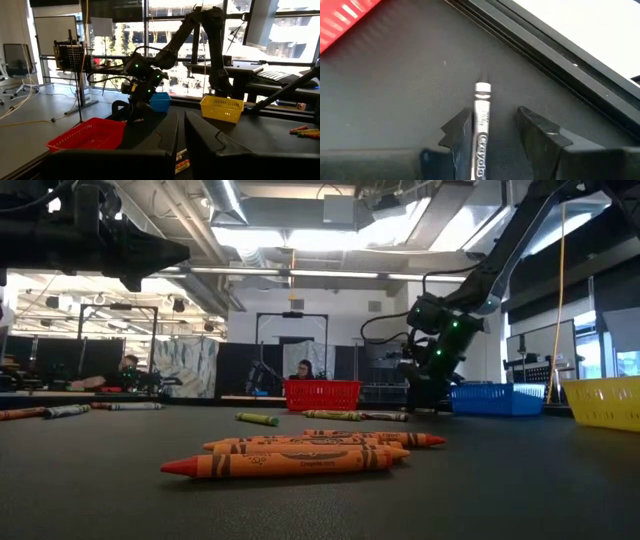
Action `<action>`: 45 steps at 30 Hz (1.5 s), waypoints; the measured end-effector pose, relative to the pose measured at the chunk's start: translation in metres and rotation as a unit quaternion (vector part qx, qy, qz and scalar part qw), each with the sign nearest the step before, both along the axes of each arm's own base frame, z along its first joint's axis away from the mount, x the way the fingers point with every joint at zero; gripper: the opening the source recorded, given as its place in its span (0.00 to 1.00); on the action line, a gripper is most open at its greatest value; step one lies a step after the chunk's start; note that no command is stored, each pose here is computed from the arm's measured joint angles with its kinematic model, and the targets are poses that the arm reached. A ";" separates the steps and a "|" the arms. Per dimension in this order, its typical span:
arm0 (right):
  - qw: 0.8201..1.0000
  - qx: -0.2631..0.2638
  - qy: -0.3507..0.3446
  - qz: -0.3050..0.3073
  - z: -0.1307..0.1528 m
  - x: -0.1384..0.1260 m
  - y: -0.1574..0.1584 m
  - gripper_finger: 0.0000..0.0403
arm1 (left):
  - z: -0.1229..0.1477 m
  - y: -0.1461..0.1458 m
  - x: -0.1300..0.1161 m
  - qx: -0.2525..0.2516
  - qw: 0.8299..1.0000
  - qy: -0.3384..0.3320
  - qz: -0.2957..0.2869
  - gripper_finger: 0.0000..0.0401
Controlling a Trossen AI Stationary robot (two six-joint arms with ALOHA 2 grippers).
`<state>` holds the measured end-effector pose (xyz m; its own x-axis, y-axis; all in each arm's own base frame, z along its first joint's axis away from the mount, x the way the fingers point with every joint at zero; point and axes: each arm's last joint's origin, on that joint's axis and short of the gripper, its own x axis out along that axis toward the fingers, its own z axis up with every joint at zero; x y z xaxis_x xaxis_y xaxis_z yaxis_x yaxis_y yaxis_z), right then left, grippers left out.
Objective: Sort crayons
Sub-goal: Put the black crayon into the blue bin
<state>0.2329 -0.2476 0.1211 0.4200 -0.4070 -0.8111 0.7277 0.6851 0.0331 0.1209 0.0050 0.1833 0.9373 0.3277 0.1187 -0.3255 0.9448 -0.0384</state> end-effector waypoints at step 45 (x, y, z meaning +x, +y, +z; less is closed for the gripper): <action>0.994 -0.074 -0.019 0.079 0.062 0.000 0.026 0.03 | 0.000 0.000 0.000 0.001 1.000 0.000 -0.001 0.06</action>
